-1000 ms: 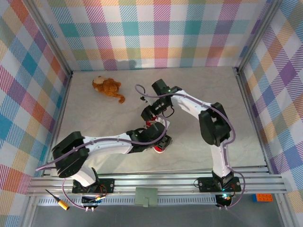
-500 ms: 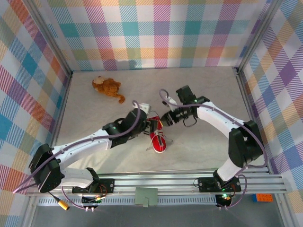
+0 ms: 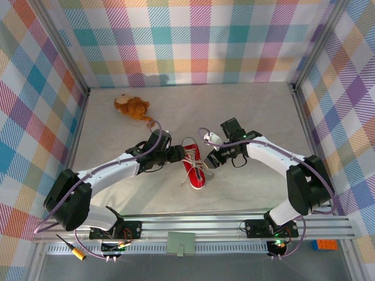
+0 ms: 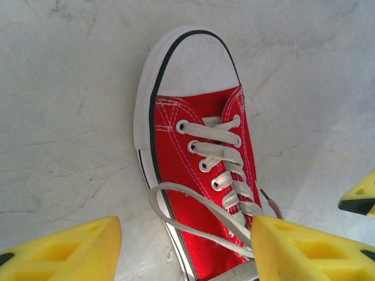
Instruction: Tie the shoes
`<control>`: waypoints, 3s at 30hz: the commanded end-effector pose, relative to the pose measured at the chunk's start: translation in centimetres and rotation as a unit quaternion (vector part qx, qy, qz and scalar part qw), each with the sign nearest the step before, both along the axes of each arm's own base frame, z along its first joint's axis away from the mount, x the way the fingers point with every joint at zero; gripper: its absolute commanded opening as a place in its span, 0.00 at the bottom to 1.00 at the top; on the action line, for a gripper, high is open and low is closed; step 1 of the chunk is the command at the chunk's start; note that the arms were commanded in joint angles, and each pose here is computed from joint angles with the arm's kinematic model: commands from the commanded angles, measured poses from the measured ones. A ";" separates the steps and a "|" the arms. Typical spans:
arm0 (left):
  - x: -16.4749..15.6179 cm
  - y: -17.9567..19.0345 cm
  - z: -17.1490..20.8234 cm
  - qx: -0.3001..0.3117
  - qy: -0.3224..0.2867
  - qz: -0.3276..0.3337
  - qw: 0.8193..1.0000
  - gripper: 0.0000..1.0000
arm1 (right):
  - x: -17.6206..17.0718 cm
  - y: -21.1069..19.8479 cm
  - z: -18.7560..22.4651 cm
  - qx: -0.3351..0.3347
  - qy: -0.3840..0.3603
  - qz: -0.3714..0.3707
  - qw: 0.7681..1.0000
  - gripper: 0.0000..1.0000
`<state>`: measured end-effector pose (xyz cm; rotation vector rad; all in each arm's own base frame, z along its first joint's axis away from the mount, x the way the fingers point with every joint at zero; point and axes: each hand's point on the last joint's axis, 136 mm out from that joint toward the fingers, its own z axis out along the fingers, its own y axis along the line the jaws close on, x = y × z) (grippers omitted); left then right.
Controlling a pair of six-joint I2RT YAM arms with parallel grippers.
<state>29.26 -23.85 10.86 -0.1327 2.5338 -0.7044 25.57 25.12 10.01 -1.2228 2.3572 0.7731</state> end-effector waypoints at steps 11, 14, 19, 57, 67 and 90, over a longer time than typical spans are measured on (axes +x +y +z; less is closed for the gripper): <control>0.2 0.2 -0.6 -0.012 0.019 0.002 1.000 0.60 | 0.7 4.0 -1.6 0.001 -0.037 0.138 0.990 0.39; 0.2 0.4 -0.7 -0.007 0.021 0.002 1.000 0.60 | 0.5 4.1 -2.3 -0.005 -0.027 0.151 0.988 0.38; 0.2 1.2 -0.9 -0.003 0.023 0.012 1.000 0.60 | 0.3 3.7 -2.9 -0.025 -0.026 0.162 0.986 0.24; -2.9 -0.8 0.2 -0.109 -0.017 -0.116 0.987 0.63 | 1.4 -1.7 -0.5 -0.103 -0.113 0.130 0.980 0.51; -4.0 -2.4 -2.1 -0.152 -0.005 -0.157 0.976 0.56 | -3.3 -1.8 -4.5 -0.128 -0.024 0.173 0.976 0.52; -3.9 -4.2 -2.6 -0.190 0.013 -0.191 0.963 0.00 | -3.3 -2.9 -9.9 -0.206 0.034 0.183 0.961 0.07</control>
